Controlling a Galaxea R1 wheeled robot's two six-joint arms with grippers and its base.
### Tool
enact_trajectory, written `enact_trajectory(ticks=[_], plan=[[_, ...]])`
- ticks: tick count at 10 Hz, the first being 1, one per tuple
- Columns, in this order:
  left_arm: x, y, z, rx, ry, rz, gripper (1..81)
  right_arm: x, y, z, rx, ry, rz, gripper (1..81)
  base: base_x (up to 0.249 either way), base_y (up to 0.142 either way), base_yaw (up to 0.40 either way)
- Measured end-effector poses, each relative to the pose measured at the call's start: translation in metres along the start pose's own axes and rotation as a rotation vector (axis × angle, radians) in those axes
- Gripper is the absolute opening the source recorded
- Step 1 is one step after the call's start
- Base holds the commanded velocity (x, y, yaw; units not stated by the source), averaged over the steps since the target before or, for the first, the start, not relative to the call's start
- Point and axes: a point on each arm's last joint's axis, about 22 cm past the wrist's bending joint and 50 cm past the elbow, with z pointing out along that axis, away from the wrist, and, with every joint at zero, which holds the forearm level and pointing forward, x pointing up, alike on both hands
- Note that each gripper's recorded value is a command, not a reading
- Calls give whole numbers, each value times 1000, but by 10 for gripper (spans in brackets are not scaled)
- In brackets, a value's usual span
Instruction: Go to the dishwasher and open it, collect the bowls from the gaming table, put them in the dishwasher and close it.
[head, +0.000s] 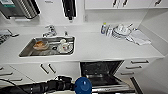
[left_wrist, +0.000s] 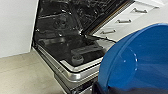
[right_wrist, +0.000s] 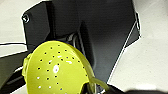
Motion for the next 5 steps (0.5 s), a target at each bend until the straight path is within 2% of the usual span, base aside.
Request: enact_trajectory(ticks=[3,5], plan=[[25,35,30,-12,-11,39,10,0,0,0,0,0,1,10,0,0,0],[38,56,50,-28,-5,61,10,0,-1,0,4,0,2,10,0,0,0]])
